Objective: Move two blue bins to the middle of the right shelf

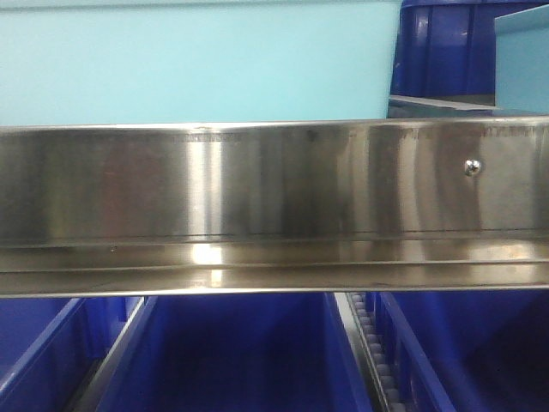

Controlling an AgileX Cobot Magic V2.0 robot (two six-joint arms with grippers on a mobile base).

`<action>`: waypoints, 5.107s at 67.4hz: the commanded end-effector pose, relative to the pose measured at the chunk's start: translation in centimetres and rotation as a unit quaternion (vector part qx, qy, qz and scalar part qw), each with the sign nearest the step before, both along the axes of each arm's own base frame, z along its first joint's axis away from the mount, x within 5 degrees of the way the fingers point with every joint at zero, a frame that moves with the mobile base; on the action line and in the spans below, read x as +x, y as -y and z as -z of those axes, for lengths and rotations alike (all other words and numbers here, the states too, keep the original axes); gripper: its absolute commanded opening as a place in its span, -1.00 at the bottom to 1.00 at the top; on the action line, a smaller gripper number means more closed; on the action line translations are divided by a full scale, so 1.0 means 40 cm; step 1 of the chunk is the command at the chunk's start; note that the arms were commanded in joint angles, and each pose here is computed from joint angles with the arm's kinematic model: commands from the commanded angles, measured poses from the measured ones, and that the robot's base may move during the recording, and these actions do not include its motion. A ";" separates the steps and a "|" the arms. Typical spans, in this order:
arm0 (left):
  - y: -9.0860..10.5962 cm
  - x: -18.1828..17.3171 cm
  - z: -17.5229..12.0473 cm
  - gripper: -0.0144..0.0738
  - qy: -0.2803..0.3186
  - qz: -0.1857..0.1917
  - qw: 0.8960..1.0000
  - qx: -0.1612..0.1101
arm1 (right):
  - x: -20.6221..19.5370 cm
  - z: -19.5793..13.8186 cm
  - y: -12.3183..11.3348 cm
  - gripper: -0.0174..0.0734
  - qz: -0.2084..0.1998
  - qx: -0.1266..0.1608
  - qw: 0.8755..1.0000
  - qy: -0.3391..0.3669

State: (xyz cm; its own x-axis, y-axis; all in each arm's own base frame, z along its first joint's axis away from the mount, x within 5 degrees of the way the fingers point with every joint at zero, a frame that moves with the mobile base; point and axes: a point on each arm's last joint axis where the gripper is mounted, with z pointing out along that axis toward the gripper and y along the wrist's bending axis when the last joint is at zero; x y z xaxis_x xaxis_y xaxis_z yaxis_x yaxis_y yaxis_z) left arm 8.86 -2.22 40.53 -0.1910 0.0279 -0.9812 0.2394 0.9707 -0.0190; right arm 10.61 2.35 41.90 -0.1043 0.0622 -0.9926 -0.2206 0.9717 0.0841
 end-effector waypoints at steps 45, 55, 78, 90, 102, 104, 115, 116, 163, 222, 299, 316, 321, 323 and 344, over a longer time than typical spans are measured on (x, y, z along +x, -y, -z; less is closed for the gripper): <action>0.141 0.427 -0.064 0.54 -0.330 0.029 0.940 0.086 | 0.431 -0.058 -0.316 0.38 -0.094 -0.108 0.919 -0.369; 0.140 0.494 0.000 0.52 -0.380 0.043 0.921 0.073 | 0.488 -0.005 -0.348 0.38 -0.093 -0.117 0.906 -0.395; 0.149 0.602 0.122 0.52 -0.437 0.034 0.895 0.085 | 0.584 0.138 -0.413 0.38 -0.096 -0.112 0.876 -0.458; 0.155 0.630 0.166 0.48 -0.459 0.034 0.883 0.089 | 0.616 0.201 -0.432 0.35 -0.093 -0.121 0.862 -0.483; 0.155 0.633 0.170 -0.02 -0.461 0.034 0.883 0.089 | 0.623 0.216 -0.436 -0.33 -0.093 -0.122 0.858 -0.490; 0.155 0.633 0.170 -0.15 -0.461 0.034 0.883 0.089 | 0.623 0.216 -0.436 -0.48 -0.093 -0.122 0.858 -0.490; 0.155 0.633 0.170 -0.92 -0.461 0.034 0.883 0.089 | 0.622 0.217 -0.436 -0.96 -0.093 -0.123 0.857 -0.492; 0.155 0.633 0.170 -0.92 -0.461 0.034 0.883 0.089 | 0.622 0.217 -0.436 -0.96 -0.093 -0.123 0.857 -0.492; 0.151 0.491 -0.076 -0.92 -0.337 0.074 0.938 0.014 | 0.506 0.001 -0.346 -0.95 -0.072 -0.124 0.913 -0.382; 0.144 0.384 -0.265 -0.92 -0.228 0.110 0.967 -0.023 | 0.423 -0.230 -0.298 -0.95 -0.080 -0.066 0.964 -0.245; 0.144 0.401 -0.289 -0.92 -0.169 0.100 0.980 -0.043 | 0.428 -0.238 -0.301 -0.95 -0.082 -0.058 0.969 -0.224; 0.143 0.414 -0.313 -0.92 -0.114 0.091 0.987 -0.061 | 0.429 -0.240 -0.302 -0.95 -0.083 -0.057 0.970 -0.220; 0.142 0.417 -0.320 -0.92 -0.097 0.088 0.989 -0.067 | 0.429 -0.240 -0.302 -0.95 -0.083 -0.057 0.970 -0.220; 0.141 0.419 -0.323 -0.92 -0.090 0.087 0.990 -0.069 | 0.429 -0.240 -0.302 -0.95 -0.083 -0.057 0.970 -0.220; 0.138 0.429 -0.352 -0.92 -0.027 0.077 0.993 -0.090 | 0.429 -0.240 -0.302 -0.95 -0.083 -0.057 0.970 -0.219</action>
State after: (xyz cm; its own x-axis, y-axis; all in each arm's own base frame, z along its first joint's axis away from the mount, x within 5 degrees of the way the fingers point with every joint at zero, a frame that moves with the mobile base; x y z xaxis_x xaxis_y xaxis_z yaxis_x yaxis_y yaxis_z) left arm 26.37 -7.90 52.82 -0.3670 -0.0307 -0.9297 0.3714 0.9115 -0.1767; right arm 28.10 14.99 50.70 -0.5577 -0.0784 -0.8263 -0.3377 0.9308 0.1396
